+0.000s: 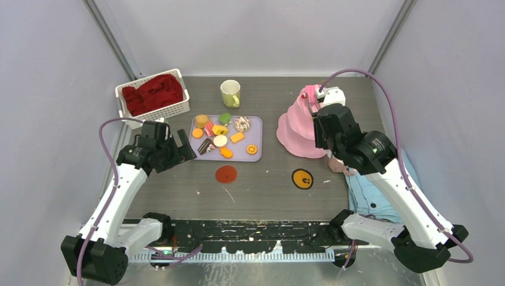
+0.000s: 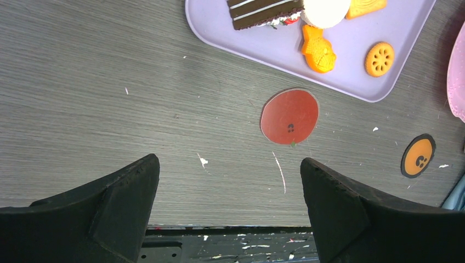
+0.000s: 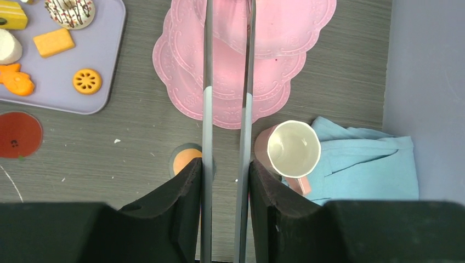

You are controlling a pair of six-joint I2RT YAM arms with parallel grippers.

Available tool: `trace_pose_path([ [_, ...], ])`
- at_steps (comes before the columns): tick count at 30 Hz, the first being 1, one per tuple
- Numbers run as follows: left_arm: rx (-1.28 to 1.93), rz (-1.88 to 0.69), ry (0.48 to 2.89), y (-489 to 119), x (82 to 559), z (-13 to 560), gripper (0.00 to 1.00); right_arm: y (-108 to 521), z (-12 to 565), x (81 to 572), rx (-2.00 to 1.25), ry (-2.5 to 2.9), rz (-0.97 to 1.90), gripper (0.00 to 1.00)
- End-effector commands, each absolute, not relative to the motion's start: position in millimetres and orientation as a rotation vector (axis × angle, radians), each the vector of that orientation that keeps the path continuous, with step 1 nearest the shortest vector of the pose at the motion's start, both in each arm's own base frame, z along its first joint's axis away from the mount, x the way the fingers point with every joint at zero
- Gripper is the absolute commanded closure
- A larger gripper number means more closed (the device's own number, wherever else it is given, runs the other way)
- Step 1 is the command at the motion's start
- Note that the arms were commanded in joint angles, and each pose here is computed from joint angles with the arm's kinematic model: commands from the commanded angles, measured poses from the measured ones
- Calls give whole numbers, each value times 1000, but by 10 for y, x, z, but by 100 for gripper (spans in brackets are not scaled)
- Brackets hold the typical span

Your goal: Serve the afternoon tea

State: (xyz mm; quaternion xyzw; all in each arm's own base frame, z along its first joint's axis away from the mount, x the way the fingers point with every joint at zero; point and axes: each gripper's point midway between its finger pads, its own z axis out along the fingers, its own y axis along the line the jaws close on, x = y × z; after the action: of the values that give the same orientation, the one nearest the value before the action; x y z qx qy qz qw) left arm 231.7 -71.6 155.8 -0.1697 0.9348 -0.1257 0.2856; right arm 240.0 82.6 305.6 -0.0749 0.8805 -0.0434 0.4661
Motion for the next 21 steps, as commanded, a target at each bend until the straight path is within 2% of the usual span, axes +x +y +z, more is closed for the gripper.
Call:
trace_pose_path([
  [1,-443,-366,2444,-750,2405,1690,1,896,3222,2498,-174,2090,-45,76],
  [4,-445,-367,2446,-754,2409,1681,1,892,3228,2494,-173,2088,-42,68],
  [13,-445,-371,2446,-759,2404,1683,1,852,3269,2464,-164,2083,-47,56],
  [21,-447,-373,2443,-759,2402,1687,1,794,3361,2404,-150,2068,-43,53],
])
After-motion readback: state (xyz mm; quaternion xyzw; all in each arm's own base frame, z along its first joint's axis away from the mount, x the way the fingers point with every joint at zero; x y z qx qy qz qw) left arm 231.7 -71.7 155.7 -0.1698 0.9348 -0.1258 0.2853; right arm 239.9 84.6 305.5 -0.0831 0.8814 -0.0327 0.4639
